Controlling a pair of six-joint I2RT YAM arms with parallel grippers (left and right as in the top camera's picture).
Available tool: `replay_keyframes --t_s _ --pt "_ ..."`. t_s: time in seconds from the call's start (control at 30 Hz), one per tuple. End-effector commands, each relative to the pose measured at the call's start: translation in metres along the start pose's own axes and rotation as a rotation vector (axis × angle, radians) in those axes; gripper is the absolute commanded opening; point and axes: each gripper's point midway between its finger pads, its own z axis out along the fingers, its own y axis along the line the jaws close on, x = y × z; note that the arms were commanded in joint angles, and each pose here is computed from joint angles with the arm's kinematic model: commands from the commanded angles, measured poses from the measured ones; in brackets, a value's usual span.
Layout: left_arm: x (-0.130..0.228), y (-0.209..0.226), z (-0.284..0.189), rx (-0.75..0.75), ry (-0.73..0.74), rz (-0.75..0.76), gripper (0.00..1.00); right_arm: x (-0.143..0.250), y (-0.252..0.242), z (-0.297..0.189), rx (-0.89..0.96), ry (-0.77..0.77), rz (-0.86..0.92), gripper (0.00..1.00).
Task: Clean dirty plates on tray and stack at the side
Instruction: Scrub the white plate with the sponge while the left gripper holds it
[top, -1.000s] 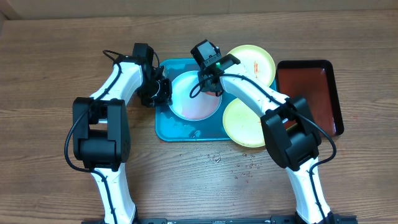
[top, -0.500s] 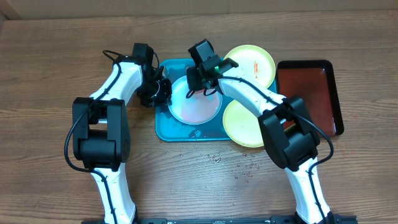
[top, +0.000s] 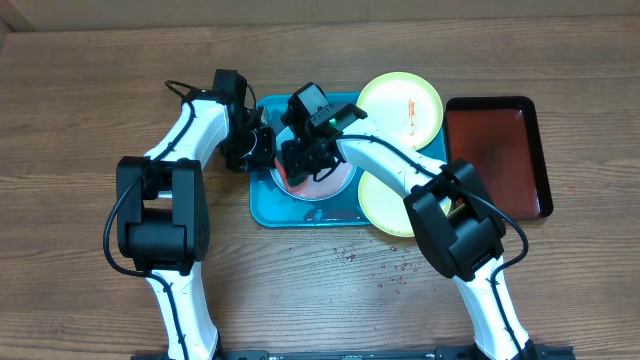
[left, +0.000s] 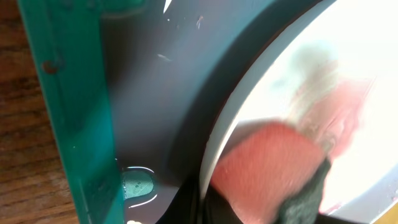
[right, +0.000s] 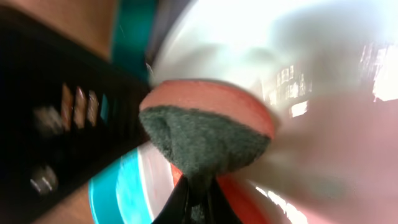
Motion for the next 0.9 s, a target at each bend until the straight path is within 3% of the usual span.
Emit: replay_keyframes --t_s 0.0,0.27,0.37,0.53,0.87 --pt "0.002 0.008 0.006 -0.025 0.013 0.017 0.04 0.021 -0.005 0.003 -0.015 0.089 -0.009 0.04" --pt "0.002 0.008 0.006 -0.026 0.011 0.018 0.04 0.033 -0.076 -0.019 0.254 0.142 0.092 0.04" --pt "0.002 0.010 0.006 -0.032 0.011 0.017 0.04 0.026 -0.114 -0.037 0.407 0.104 0.167 0.04" --pt "0.002 0.010 0.006 -0.033 0.011 0.017 0.04 0.009 -0.146 -0.053 0.511 0.023 0.210 0.04" --pt "0.003 0.010 0.006 -0.034 0.016 0.015 0.04 -0.052 -0.133 -0.050 0.479 -0.241 0.186 0.04"
